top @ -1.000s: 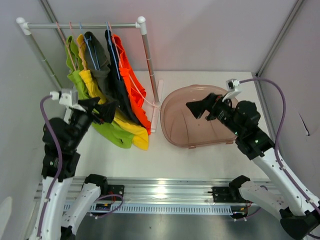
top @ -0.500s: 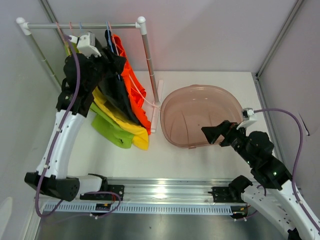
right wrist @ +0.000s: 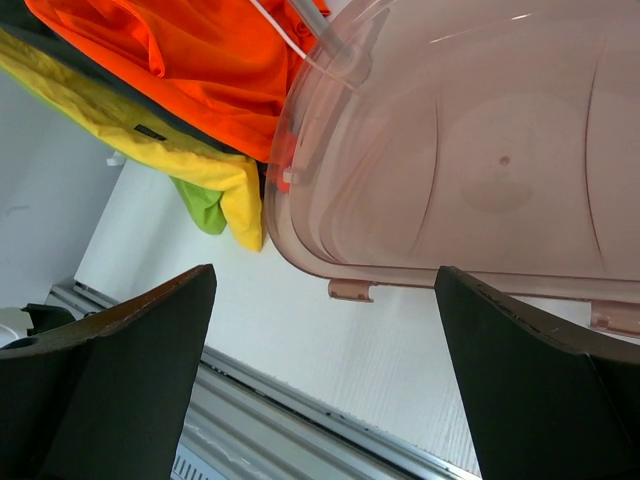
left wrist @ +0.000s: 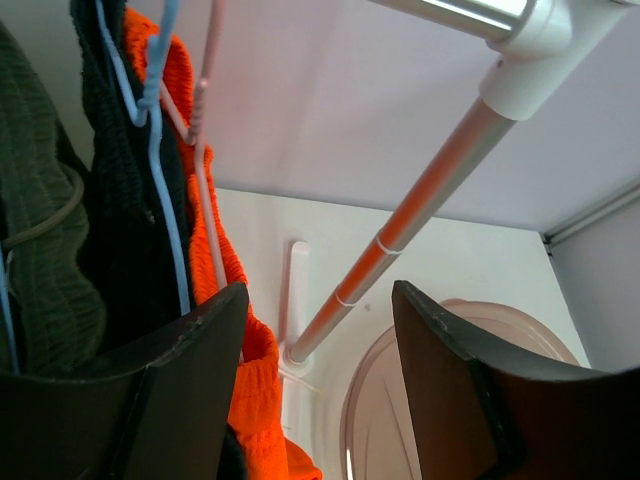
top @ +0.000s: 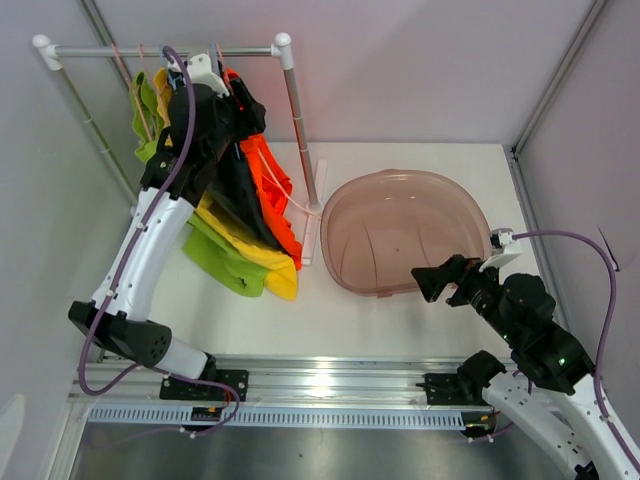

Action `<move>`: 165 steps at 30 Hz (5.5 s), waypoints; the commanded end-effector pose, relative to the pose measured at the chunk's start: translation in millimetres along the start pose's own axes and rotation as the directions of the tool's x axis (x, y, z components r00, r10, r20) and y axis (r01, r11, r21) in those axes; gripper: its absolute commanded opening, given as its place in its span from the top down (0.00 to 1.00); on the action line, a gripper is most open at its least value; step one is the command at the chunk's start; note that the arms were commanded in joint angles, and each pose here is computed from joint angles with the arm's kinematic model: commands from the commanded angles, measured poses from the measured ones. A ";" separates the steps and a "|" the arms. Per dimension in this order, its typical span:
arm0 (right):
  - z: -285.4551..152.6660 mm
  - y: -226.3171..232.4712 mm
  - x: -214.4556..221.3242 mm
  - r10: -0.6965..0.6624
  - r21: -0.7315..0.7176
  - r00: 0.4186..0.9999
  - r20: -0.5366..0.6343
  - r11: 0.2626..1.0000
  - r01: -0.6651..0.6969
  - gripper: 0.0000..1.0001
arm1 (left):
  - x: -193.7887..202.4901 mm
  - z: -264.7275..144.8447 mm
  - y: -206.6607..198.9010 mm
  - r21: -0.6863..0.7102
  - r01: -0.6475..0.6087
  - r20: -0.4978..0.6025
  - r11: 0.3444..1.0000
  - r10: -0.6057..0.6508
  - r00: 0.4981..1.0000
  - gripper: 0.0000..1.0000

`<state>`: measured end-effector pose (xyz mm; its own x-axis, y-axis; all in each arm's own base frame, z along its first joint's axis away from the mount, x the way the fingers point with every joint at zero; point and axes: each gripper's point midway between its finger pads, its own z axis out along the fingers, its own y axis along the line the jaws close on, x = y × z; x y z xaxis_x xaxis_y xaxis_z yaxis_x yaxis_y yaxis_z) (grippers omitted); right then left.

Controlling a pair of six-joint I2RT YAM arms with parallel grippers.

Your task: Remove the shorts from the hanger

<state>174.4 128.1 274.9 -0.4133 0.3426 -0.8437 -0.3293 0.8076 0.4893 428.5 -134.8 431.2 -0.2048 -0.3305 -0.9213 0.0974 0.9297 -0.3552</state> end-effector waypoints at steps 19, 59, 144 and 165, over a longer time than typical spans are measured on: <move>-7.6 2.4 -11.3 -0.029 -0.007 0.999 0.036 1.000 0.029 0.01 | -1.0 3.7 15.9 -0.127 -0.039 0.039 0.991 0.044 0.998 0.33; -2.5 -0.2 -6.7 -0.032 0.001 0.999 0.027 0.999 0.032 0.01 | -21.5 81.5 38.4 -0.281 -0.097 0.048 0.955 0.115 0.992 0.71; 109.8 280.1 46.2 -0.340 -0.097 0.935 0.102 0.932 0.349 1.00 | -38.0 -25.4 -1.2 -0.143 -0.047 0.008 0.989 0.049 0.999 1.00; 74.3 259.4 74.0 -0.330 -0.031 0.940 0.084 0.942 0.334 1.00 | -60.5 -35.8 -16.4 -0.034 -0.044 -0.001 0.998 0.044 0.999 1.00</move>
<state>103.4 404.4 313.8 -0.1907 0.0090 -0.9816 -0.5224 0.8457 0.1092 416.9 -124.7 420.8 -0.3803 -0.2088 -0.9010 -0.0339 0.9767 -0.2120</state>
